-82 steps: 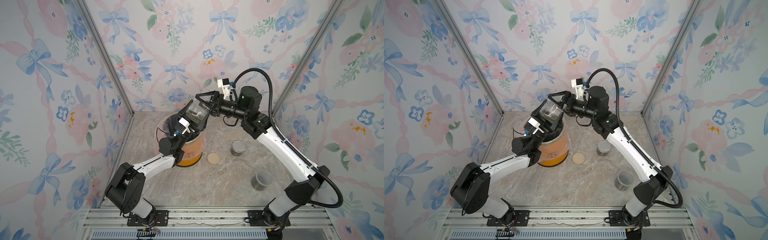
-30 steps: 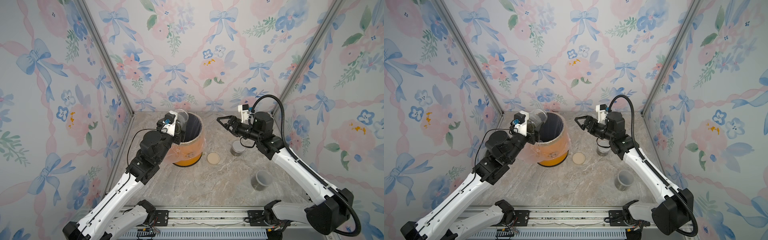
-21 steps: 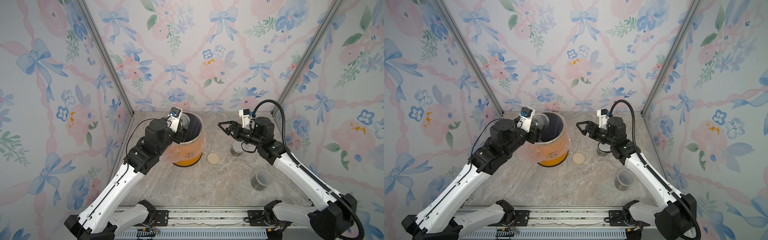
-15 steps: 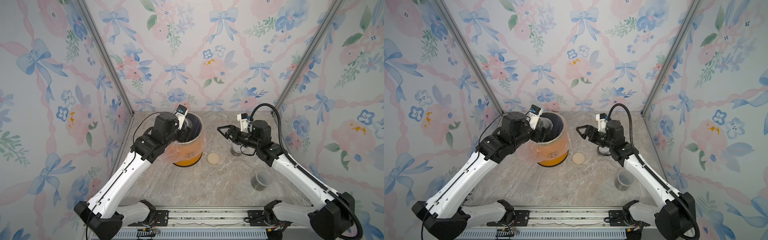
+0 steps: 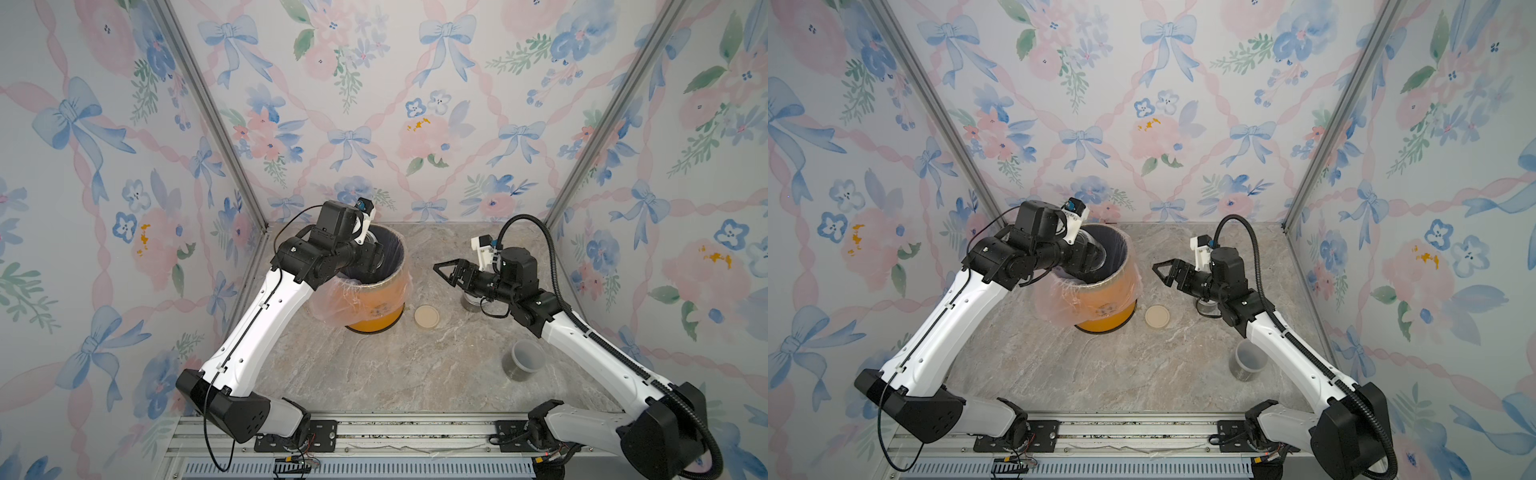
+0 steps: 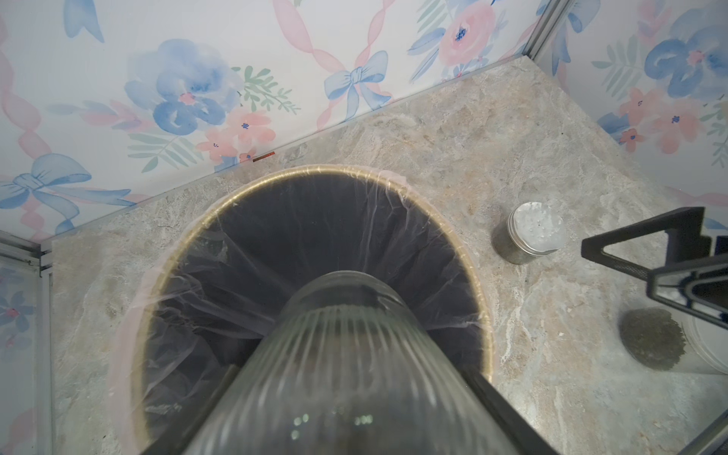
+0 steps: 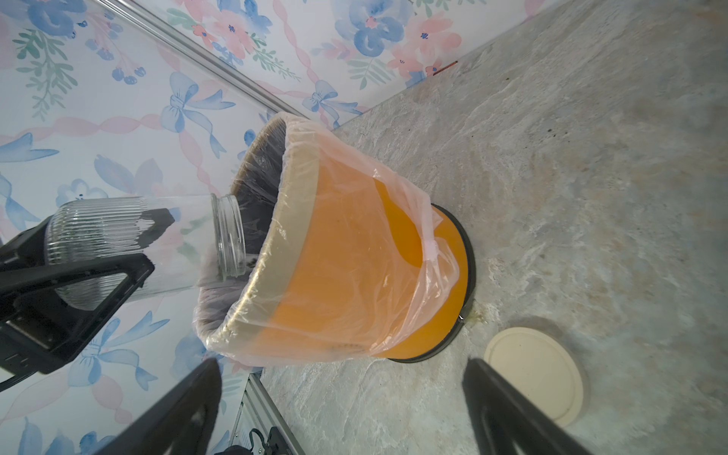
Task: Empty moldy tea leaves from jars
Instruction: Pour the moldy tea leaves from the jar into the trash bin.
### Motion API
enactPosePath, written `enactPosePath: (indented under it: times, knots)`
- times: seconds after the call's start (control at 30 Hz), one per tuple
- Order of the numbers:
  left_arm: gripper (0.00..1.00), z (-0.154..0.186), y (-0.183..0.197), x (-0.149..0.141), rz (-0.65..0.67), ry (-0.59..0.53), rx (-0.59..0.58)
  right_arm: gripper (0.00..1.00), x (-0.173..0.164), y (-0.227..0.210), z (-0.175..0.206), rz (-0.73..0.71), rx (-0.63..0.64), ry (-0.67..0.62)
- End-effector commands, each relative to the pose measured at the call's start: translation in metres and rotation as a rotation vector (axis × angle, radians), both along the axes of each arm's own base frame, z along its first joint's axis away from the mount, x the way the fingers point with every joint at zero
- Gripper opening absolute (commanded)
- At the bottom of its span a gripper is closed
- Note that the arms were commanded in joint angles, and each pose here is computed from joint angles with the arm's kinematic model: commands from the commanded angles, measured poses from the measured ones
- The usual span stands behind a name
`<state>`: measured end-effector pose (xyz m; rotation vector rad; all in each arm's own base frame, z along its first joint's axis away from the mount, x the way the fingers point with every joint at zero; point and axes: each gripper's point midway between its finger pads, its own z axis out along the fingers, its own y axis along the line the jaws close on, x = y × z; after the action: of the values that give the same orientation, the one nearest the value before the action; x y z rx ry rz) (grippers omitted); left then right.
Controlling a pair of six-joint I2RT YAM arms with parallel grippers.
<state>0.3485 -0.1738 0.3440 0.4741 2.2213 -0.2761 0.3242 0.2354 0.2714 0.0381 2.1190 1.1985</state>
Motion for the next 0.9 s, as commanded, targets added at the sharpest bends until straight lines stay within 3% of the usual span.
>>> enactPosePath:
  times: [0.0, 0.07, 0.17, 0.27, 0.33, 0.37, 0.43, 0.47, 0.53, 0.6, 0.63, 0.7, 0.77, 0.8, 0.83, 0.87]
  knots:
    - [0.25, 0.033, -0.001, 0.001, -0.032, -0.021, -0.187, 0.96, -0.005, -0.001, 0.006, 0.021, 0.006, -0.042]
    - [0.25, 0.037, 0.004, 0.005, -0.021, -0.039, -0.212, 0.97, -0.004, -0.003, 0.004, 0.016, 0.006, -0.042]
    - [0.23, 0.030, 0.017, 0.013, 0.065, -0.089, -0.009, 0.96, -0.004, -0.003, 0.001, 0.014, 0.006, -0.033]
    - [0.22, 0.037, 0.014, 0.008, 0.006, -0.058, -0.138, 0.96, -0.003, -0.003, -0.002, 0.016, 0.005, -0.027]
    - [0.22, 0.036, 0.029, 0.013, 0.113, -0.134, 0.061, 0.97, -0.003, -0.003, -0.003, 0.017, 0.004, -0.024]
    - [0.22, 0.032, 0.026, 0.011, 0.103, -0.138, 0.143, 0.97, -0.002, -0.002, -0.003, 0.017, 0.004, -0.024]
    - [0.22, 0.033, 0.015, 0.006, -0.003, -0.048, -0.060, 0.97, -0.001, -0.001, -0.003, 0.019, 0.007, -0.023]
    - [0.22, 0.036, 0.021, 0.009, 0.020, -0.068, -0.083, 0.97, -0.001, 0.000, -0.004, 0.021, 0.008, -0.020]
    - [0.21, 0.035, 0.029, 0.011, 0.071, -0.122, 0.060, 0.96, 0.000, 0.001, -0.004, 0.022, 0.012, -0.016]
    - [0.21, 0.044, 0.024, 0.006, -0.016, -0.064, -0.158, 0.96, 0.000, 0.003, -0.004, 0.027, 0.015, -0.014]
    - [0.21, 0.047, 0.029, 0.008, 0.019, -0.085, -0.141, 0.97, -0.001, 0.004, -0.004, 0.031, 0.017, -0.018]
    - [0.20, 0.041, 0.032, 0.009, 0.084, -0.145, 0.093, 0.96, 0.000, 0.007, -0.003, 0.047, 0.052, -0.018]
    - [0.19, 0.049, 0.020, 0.002, -0.040, -0.057, -0.176, 0.97, 0.001, 0.010, -0.003, 0.065, 0.072, -0.008]
    - [0.19, 0.050, 0.030, 0.007, 0.039, -0.099, -0.104, 0.97, 0.001, 0.011, -0.004, 0.067, 0.068, -0.003]
    - [0.20, 0.050, 0.032, 0.008, 0.095, -0.162, 0.058, 0.97, 0.002, 0.011, -0.005, 0.065, 0.066, 0.000]
    - [0.20, 0.047, 0.023, 0.004, 0.064, -0.157, 0.098, 0.97, 0.003, 0.011, -0.006, 0.062, 0.068, 0.003]
